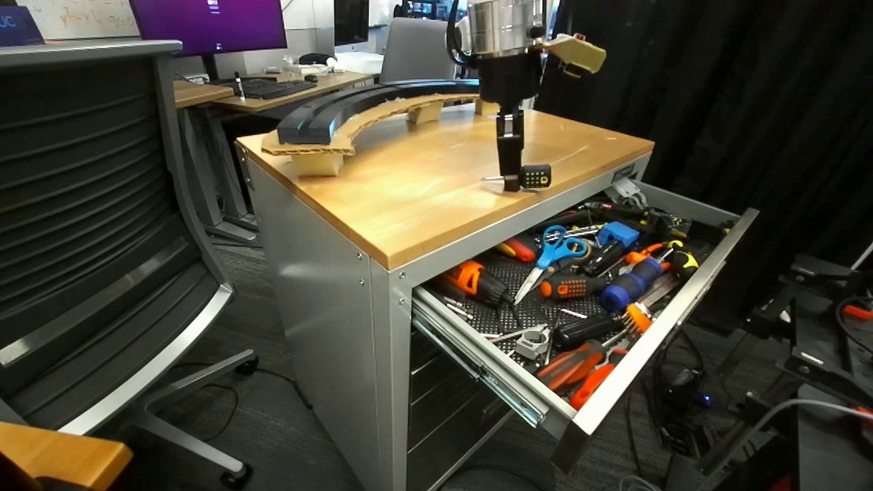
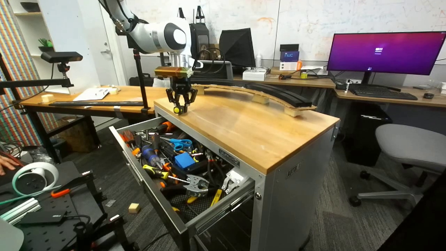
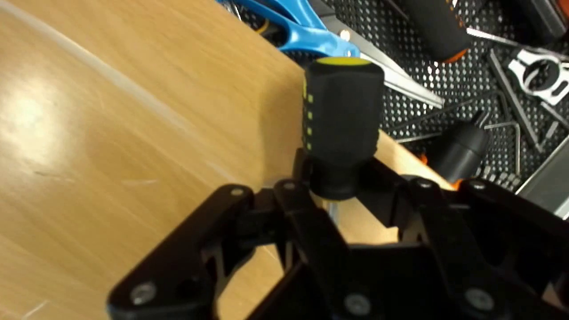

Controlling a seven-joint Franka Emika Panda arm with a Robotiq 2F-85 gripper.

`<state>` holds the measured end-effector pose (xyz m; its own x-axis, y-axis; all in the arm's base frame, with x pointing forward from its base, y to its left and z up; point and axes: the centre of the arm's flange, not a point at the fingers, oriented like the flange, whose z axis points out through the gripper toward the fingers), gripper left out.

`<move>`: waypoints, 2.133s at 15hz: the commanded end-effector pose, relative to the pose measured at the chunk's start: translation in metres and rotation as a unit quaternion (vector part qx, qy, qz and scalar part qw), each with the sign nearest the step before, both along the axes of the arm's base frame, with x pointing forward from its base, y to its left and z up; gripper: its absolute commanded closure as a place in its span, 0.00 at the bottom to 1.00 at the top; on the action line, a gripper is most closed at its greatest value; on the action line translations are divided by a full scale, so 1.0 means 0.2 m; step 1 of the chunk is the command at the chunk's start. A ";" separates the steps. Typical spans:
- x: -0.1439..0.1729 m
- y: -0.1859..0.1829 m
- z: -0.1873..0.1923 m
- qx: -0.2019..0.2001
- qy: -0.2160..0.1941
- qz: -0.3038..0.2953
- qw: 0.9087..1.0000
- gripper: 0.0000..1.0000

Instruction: Put the screwdriver in the open drawer then close the drawer

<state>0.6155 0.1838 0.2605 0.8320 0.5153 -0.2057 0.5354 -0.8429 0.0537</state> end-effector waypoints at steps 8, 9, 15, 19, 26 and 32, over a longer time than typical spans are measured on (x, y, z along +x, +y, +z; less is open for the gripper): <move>-0.28 -0.16 -0.13 0.014 0.085 0.251 0.964 0.86; -0.29 -0.16 -0.13 0.016 0.090 0.273 0.958 0.84; -0.43 -0.29 -0.15 -0.020 0.170 0.368 0.914 0.16; -0.56 -0.47 -0.08 -0.059 0.183 0.301 0.934 0.00; -0.73 -0.95 0.05 -0.060 0.156 0.104 0.981 0.00; -0.97 -1.32 -0.03 -0.035 0.152 -0.061 0.986 0.00</move>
<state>0.4518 -0.0621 0.2589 0.6946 0.4910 -0.5258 0.5479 -0.8347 -0.0557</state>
